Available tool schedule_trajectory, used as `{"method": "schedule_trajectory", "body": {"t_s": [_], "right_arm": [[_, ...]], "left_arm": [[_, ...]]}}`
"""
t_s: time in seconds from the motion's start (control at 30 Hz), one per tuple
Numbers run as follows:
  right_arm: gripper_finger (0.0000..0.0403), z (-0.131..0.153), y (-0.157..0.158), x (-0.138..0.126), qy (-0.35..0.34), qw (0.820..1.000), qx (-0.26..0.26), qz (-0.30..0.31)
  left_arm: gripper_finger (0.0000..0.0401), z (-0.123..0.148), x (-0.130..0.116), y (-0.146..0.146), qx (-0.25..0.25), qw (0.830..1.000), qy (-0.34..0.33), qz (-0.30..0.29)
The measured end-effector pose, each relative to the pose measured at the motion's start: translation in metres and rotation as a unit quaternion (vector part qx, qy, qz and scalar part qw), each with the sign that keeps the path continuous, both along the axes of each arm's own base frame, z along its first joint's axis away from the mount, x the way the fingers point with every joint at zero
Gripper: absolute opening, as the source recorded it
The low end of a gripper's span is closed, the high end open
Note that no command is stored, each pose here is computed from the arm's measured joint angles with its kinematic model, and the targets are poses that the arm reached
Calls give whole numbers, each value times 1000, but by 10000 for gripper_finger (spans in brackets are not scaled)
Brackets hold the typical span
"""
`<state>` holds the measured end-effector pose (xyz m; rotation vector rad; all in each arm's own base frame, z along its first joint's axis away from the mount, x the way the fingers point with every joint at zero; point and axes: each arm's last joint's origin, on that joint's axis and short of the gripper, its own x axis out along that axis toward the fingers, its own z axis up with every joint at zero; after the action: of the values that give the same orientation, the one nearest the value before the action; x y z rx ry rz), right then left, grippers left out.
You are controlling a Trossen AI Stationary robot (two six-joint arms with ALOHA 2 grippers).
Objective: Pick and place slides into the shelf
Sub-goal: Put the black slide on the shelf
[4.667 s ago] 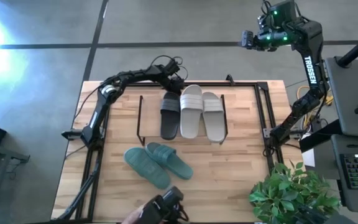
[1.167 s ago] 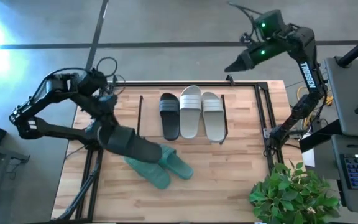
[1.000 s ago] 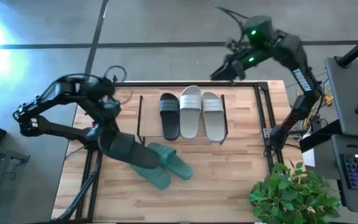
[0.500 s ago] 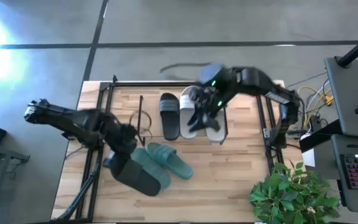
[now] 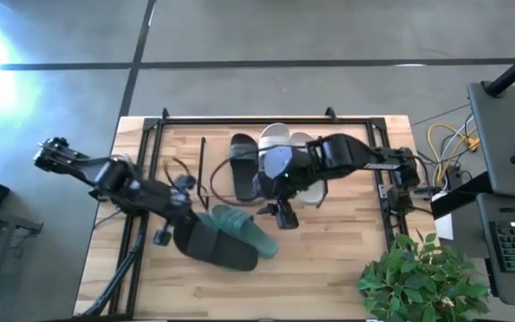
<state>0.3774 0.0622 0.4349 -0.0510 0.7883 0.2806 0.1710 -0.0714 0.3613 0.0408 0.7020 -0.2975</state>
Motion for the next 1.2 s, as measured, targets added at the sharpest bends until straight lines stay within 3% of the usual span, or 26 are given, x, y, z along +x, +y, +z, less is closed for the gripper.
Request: {"method": "schedule_trajectory", "body": {"t_s": [0.13,0.3,0.77,1.2], "right_arm": [[187,5,15,2,-53,994,-94,12],[187,5,26,9,-93,983,-153,34],[187,-7,33,37,-143,977,-156,38],[186,-6,34,41,-155,977,-145,25]], "left_arm": [[0,20,-9,8,-10,995,-98,3],[0,27,-10,10,0,991,-133,-11],[0,27,2,19,41,987,-154,-11],[0,25,17,37,71,984,-160,14]]}}
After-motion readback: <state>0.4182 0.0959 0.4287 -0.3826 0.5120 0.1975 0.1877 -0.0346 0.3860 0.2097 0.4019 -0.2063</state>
